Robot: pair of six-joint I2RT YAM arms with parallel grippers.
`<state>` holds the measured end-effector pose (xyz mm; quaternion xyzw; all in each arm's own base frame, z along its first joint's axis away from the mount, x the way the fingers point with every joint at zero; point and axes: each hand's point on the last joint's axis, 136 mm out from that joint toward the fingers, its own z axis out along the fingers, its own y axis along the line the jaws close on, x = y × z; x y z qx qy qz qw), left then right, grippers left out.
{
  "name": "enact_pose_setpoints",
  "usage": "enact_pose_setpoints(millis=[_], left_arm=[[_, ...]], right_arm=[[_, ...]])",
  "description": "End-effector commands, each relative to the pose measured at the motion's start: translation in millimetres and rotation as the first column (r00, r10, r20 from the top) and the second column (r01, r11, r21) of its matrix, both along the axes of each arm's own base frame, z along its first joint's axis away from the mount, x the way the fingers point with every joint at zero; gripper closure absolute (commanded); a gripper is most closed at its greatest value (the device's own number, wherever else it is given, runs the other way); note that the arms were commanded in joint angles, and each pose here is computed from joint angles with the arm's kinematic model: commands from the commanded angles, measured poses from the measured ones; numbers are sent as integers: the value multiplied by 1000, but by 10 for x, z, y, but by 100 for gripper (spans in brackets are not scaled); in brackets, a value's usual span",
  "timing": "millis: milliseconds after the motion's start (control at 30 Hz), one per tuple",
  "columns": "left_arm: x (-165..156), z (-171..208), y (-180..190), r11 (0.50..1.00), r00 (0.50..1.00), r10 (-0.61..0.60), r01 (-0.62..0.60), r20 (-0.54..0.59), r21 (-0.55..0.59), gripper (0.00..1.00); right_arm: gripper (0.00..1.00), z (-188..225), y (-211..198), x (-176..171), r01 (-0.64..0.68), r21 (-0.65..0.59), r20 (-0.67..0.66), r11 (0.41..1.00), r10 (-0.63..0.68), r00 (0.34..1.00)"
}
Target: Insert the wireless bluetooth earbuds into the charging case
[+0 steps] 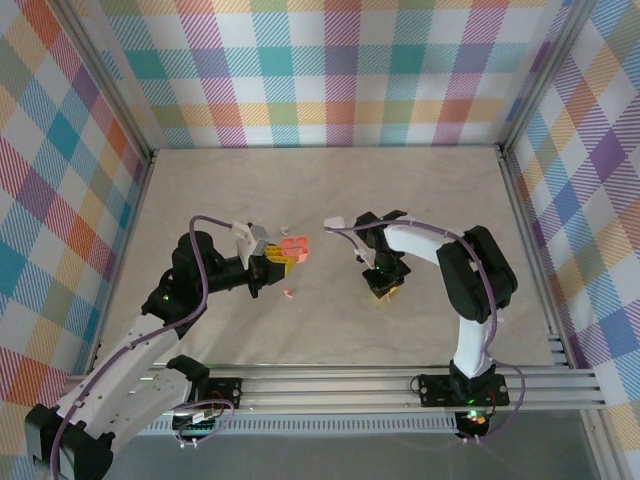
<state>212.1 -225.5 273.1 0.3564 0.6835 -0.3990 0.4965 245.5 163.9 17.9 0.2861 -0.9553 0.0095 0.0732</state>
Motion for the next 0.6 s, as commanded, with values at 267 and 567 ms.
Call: enact_pose_setpoints(millis=[267, 567], left_arm=[[109, 89, -50, 997, 1000, 24, -25, -10, -78, 100], [186, 120, -150, 995, 1000, 22, -22, -3, -99, 100]], right_arm=[[78, 721, 128, 223, 74, 114, 134, 991, -89, 987], [79, 1336, 204, 280, 76, 222, 250, 972, -132, 959]])
